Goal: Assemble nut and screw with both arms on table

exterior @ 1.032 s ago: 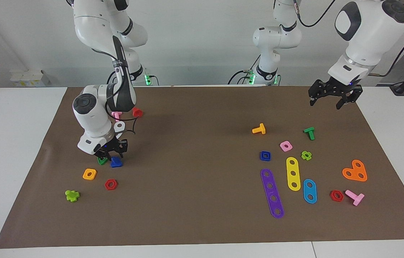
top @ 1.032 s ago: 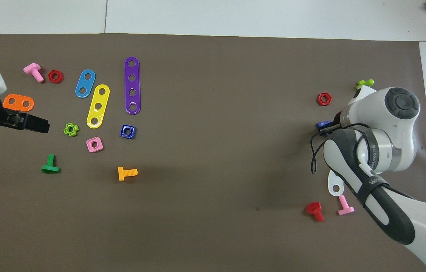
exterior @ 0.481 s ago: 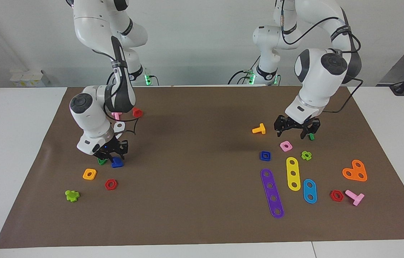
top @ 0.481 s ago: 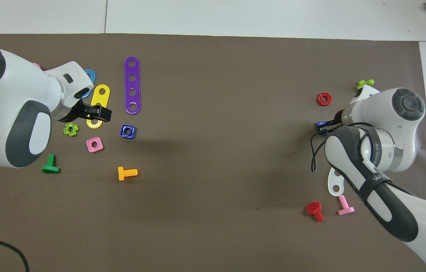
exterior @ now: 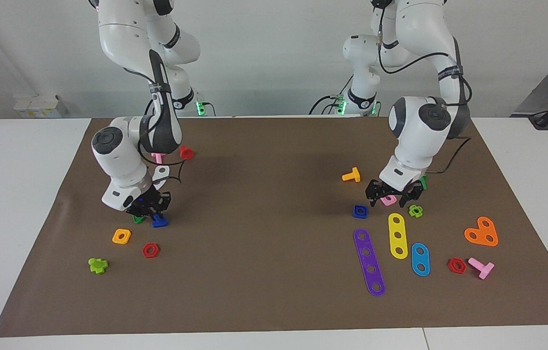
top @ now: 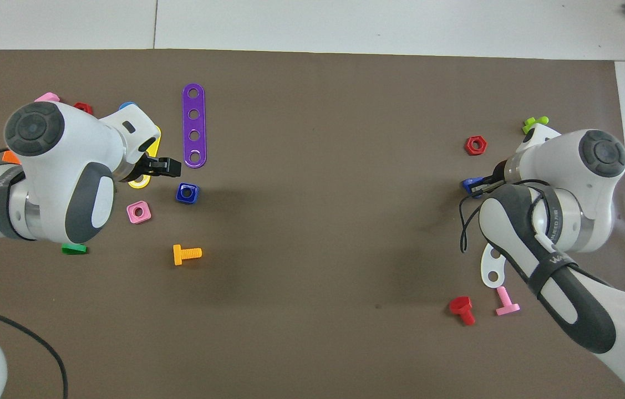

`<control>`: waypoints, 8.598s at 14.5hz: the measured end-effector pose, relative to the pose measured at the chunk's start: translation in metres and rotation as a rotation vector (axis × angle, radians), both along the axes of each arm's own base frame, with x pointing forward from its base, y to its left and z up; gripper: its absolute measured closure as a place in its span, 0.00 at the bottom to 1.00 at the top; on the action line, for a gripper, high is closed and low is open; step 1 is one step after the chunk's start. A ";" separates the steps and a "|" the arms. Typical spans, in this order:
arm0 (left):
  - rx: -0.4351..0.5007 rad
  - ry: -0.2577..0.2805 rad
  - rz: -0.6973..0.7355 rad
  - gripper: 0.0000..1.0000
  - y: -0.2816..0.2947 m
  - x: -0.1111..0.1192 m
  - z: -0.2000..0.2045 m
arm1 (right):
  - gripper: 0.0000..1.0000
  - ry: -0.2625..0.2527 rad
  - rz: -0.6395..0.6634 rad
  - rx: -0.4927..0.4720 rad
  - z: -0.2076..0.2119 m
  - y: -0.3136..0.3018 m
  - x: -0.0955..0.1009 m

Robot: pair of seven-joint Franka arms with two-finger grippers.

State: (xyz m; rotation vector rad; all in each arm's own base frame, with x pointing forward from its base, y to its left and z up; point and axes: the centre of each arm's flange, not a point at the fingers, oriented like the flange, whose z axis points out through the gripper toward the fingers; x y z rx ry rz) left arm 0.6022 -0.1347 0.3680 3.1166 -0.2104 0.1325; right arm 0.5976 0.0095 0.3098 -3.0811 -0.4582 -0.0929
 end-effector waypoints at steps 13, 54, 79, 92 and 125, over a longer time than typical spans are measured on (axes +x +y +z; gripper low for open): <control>0.017 0.051 -0.037 0.12 -0.027 -0.010 -0.068 | 0.81 -0.042 -0.352 0.103 0.095 0.305 -0.001; -0.079 0.064 -0.089 0.53 -0.109 -0.003 -0.007 | 0.00 0.125 -0.401 -0.016 0.293 -0.037 -0.044; -0.103 0.124 -0.090 0.53 -0.258 -0.023 -0.019 | 0.00 0.123 -0.338 -0.015 0.295 -0.030 -0.048; -0.089 0.141 -0.089 0.53 -0.256 -0.028 -0.029 | 0.00 0.122 -0.339 -0.015 0.295 -0.030 -0.048; -0.076 0.060 -0.020 0.07 0.091 0.075 0.130 | 0.00 0.113 -0.329 -0.027 0.298 -0.031 -0.048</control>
